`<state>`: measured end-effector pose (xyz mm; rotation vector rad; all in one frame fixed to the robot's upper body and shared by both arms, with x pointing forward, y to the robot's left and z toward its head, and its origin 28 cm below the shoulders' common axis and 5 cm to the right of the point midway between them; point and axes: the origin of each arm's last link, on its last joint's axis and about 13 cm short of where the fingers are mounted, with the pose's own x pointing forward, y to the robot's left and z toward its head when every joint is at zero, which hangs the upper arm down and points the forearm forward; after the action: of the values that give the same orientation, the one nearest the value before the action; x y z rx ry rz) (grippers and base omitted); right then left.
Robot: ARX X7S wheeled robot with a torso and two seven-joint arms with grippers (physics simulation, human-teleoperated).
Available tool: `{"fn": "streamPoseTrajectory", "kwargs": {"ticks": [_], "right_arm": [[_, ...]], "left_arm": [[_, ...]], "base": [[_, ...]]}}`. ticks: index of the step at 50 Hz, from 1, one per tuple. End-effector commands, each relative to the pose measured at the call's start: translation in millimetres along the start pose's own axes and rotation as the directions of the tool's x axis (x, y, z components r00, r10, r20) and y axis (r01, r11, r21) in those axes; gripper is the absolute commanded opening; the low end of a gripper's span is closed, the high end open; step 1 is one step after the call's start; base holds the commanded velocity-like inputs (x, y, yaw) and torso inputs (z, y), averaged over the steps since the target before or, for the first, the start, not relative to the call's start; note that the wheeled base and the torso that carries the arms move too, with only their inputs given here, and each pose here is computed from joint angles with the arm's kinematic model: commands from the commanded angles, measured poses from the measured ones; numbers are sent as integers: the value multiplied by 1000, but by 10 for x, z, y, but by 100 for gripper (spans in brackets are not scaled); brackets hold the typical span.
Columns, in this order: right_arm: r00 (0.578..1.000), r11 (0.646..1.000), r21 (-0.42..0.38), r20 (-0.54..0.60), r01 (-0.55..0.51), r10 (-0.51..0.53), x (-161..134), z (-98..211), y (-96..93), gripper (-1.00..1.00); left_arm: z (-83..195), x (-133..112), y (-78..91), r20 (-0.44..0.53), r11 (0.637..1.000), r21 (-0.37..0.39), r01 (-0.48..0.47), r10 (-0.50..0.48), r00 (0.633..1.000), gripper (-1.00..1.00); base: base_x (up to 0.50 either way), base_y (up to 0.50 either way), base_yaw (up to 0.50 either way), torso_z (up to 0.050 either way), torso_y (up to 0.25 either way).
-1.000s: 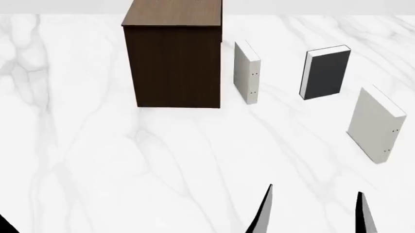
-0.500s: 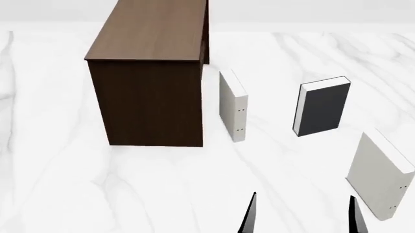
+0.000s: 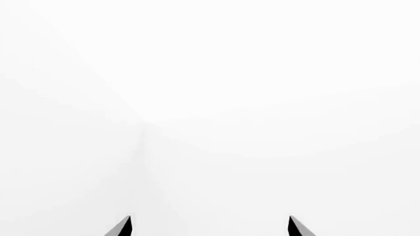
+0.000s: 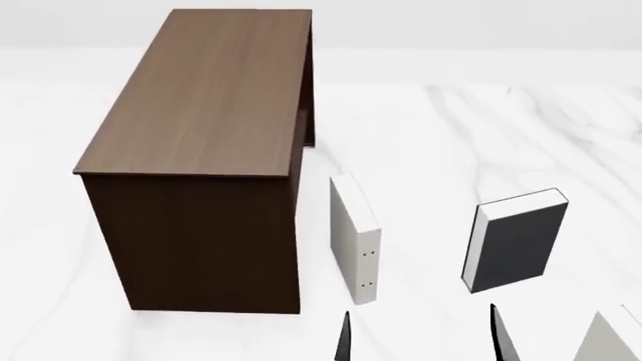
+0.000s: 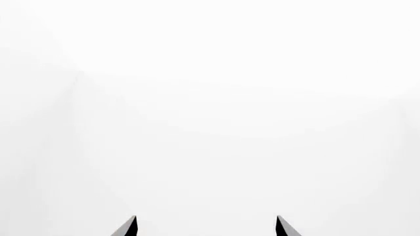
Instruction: Pick up the book in the middle and place it on the cabinet shelf.
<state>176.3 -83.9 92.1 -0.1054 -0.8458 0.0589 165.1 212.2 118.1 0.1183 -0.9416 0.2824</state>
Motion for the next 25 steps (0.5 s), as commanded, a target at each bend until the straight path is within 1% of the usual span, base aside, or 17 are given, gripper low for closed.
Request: {"fn": "streamPoseTrajectory", "kwargs": {"ticks": [1, 21, 23, 25], "right_arm": [[1000, 1000, -21, 0, -21, 21, -6, -3, 6, 100], [1000, 999, -15, -7, -29, 29, -12, -4, 18, 100], [1000, 1000, -16, -10, -25, 25, -11, -1, 18, 100], [1000, 1000, -18, -12, -20, 20, -5, -7, 17, 100]], "left_arm": [[-11, -3, 5, 17, 1000, 17, 9, -9, 1000, 100], [-14, -13, 2, 14, 1000, 18, 14, -14, 1000, 100], [-14, -14, 2, 13, 1000, 17, 14, -14, 1000, 100], [-13, -16, 0, 13, 1000, 17, 15, -15, 1000, 100]], "base": [[500, -20, 0, 0, 0], [500, -20, 0, 0, 1], [379, -10, 0, 0, 0], [0, 0, 0, 0, 6]]}}
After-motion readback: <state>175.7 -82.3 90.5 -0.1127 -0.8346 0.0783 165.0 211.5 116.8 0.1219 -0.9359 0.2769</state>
